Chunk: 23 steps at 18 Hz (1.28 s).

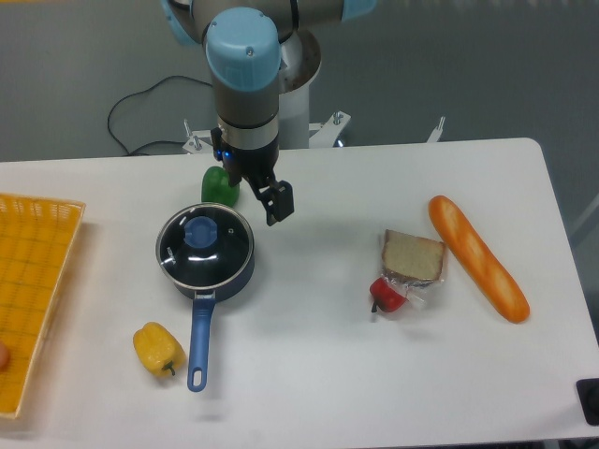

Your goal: Open the lid

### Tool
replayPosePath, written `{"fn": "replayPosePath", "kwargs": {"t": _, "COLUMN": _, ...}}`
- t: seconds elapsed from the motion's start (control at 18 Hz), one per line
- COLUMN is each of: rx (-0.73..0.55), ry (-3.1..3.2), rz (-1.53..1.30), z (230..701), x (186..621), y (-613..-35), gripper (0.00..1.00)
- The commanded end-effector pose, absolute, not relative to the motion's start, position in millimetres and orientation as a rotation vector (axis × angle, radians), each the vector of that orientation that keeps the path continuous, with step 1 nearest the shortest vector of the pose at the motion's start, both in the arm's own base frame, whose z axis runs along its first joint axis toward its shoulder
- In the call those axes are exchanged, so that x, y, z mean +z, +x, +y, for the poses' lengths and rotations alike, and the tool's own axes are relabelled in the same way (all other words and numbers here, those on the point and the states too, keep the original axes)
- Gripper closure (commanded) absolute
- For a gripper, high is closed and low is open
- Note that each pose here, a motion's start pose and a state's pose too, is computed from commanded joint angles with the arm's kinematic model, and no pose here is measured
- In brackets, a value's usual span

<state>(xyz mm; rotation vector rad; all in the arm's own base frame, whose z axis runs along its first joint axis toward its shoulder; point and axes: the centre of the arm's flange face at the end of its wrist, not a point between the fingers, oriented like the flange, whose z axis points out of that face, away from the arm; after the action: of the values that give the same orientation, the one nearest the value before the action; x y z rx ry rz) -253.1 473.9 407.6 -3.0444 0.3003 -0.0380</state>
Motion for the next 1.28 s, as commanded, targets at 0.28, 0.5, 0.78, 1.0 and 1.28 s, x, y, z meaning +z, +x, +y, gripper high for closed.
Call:
{"fn": "replayPosePath", "kwargs": {"t": 0.28, "rx": -0.081, "ry": -3.035, "rz": 0.064, "z": 487.6, "x": 398.8, "y": -244.0, "gripper": 0.00}}
{"fn": "replayPosePath", "kwargs": {"t": 0.5, "rx": -0.060, "ry": -3.034, "rz": 0.104, "z": 502.4, "x": 393.6, "y": -235.6, "gripper": 0.00}}
{"fn": "replayPosePath", "kwargs": {"t": 0.78, "rx": -0.041, "ry": -3.010, "rz": 0.282, "z": 518.7, "x": 398.8, "y": -231.5, "gripper": 0.00}}
{"fn": "replayPosePath", "kwargs": {"t": 1.0, "rx": -0.028, "ry": -2.971, "rz": 0.567, "z": 524.0, "x": 397.2, "y": -229.4, "gripper": 0.00}}
{"fn": "replayPosePath", "kwargs": {"t": 1.28, "rx": -0.046, "ry": -2.912, "rz": 0.876, "z": 524.9, "x": 385.2, "y": -228.0, "gripper": 0.00}}
